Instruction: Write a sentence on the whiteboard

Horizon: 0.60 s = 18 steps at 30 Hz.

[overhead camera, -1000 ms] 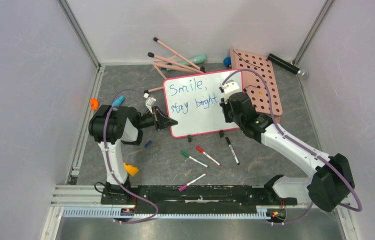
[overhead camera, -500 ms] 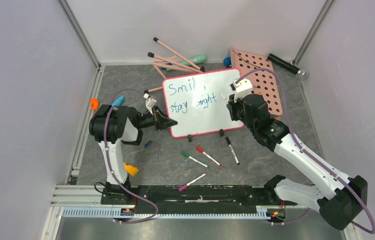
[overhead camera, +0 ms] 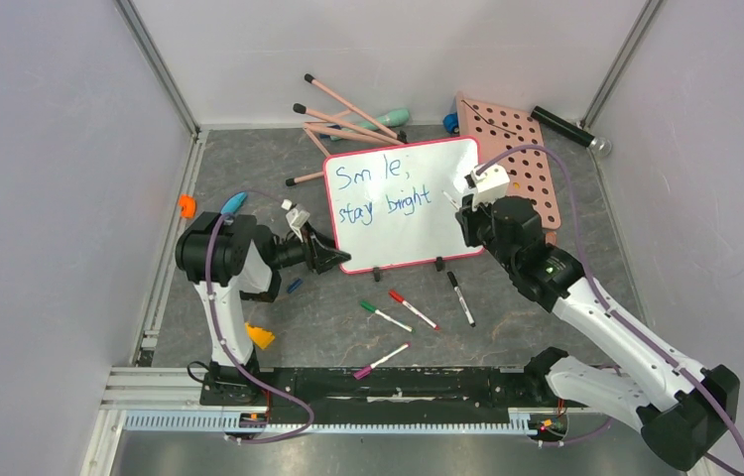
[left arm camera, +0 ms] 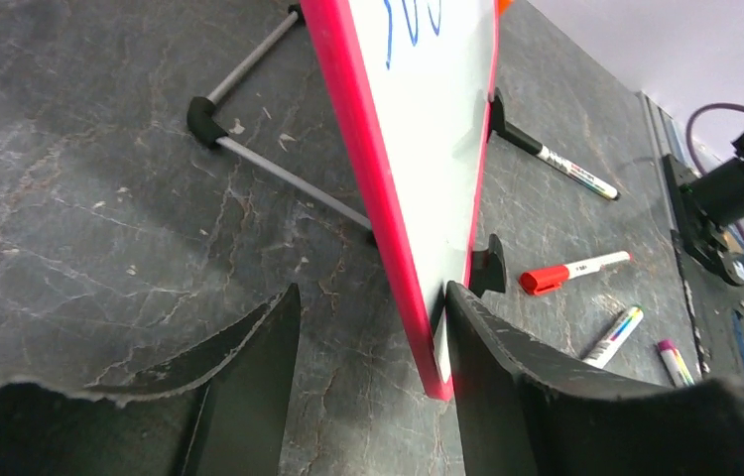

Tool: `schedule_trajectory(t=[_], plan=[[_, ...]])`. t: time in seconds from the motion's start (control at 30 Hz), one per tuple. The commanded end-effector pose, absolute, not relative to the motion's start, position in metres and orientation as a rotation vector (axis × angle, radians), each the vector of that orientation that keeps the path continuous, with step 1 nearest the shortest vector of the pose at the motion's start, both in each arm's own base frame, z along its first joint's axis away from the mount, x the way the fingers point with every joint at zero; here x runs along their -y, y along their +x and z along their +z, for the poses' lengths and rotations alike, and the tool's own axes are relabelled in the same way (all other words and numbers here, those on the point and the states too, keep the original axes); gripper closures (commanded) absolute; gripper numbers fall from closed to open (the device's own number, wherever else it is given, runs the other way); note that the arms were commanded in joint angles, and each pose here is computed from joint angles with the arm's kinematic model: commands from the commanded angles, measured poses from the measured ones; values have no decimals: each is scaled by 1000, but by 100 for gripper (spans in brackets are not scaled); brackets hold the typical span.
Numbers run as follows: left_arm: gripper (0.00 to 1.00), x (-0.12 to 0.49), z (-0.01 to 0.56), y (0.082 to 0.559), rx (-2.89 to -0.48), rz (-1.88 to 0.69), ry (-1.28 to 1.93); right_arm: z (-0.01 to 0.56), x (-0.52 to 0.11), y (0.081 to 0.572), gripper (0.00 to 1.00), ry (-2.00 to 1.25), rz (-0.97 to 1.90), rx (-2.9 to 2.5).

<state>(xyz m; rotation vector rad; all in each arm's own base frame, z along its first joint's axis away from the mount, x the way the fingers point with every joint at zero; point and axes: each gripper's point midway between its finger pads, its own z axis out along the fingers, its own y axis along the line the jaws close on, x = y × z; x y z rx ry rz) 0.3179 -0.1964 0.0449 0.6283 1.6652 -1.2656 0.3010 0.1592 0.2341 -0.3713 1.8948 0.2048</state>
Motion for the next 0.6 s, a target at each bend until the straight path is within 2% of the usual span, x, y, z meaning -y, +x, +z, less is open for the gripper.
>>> schedule_trajectory(t=[0.0, 0.33, 0.57], plan=[[38, 190, 66, 334, -1548, -1083, 667, 246, -155, 301, 100, -362, 200, -1850], [14, 182, 86, 331, -1537, -986, 581, 248, -149, 294, 100, -361, 196, -1837], [8, 175, 104, 322, -1510, -946, 546, 249, -148, 291, 100, -356, 204, -1827]])
